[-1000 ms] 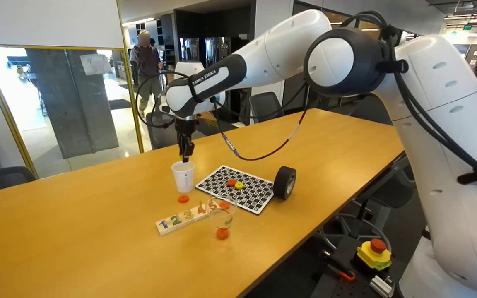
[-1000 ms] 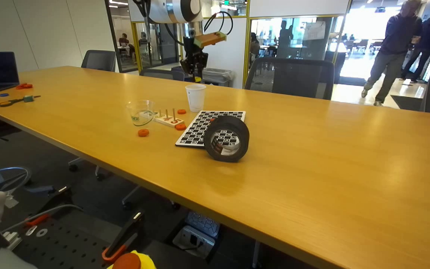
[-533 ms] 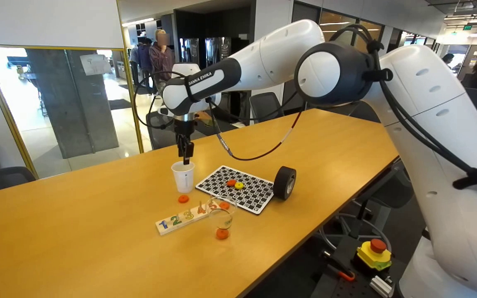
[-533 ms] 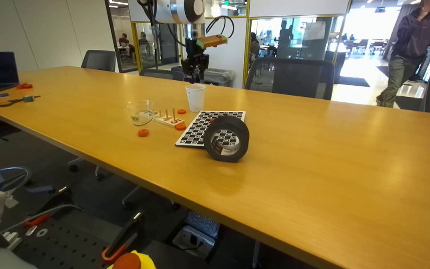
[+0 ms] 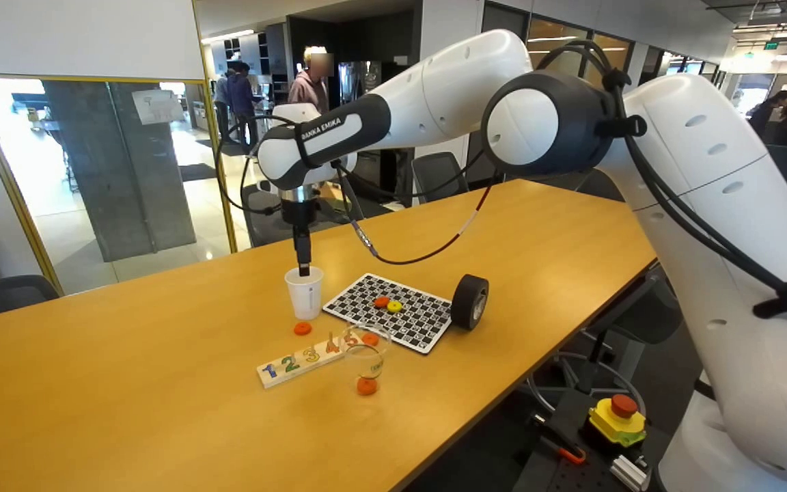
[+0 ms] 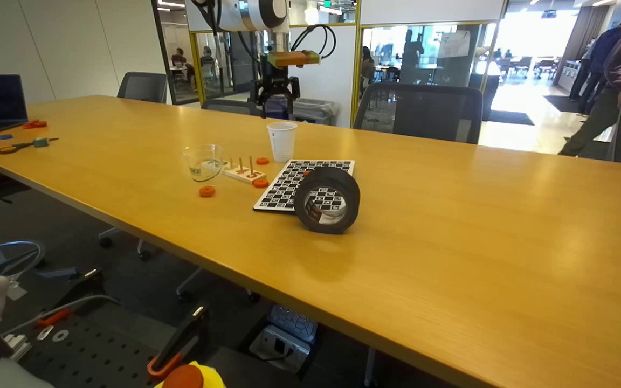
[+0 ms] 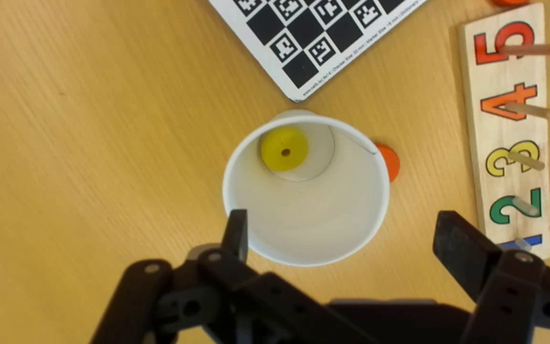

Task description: Pick up the orange objects from the table and put them in the colorless cup, then pick up the yellow objects and put them in the white cup

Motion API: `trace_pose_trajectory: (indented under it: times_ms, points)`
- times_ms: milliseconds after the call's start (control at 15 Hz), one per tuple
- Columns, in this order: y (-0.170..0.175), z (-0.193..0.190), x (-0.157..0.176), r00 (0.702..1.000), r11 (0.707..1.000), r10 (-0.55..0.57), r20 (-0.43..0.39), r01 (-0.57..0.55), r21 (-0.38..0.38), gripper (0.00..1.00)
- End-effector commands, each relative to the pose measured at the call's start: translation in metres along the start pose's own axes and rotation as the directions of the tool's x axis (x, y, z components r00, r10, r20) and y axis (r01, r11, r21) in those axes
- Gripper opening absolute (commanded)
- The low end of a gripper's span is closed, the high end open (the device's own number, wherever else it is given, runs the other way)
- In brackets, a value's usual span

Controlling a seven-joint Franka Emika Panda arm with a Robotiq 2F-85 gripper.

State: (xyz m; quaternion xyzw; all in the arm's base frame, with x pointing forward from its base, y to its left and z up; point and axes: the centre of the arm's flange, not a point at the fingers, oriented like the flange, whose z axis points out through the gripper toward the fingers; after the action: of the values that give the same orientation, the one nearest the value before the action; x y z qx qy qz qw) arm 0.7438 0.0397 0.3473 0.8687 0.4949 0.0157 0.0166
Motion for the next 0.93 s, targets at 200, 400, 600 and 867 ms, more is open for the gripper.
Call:
trace_pose_trajectory:
  times_ms: [200,400,600,867]
  points:
    - [-0.049,-0.032,0.017,0.931,0.932,0.362,0.041,-0.362,-0.009,1.0]
    - [-0.071,-0.039,0.021,0.857,0.859,0.511,0.06,-0.512,-0.004,1.0]
    - [-0.088,-0.032,0.019,0.761,0.764,0.643,0.084,-0.645,-0.005,1.0]
    - [-0.099,-0.008,0.01,0.605,0.61,0.786,0.128,-0.792,-0.002,1.0]
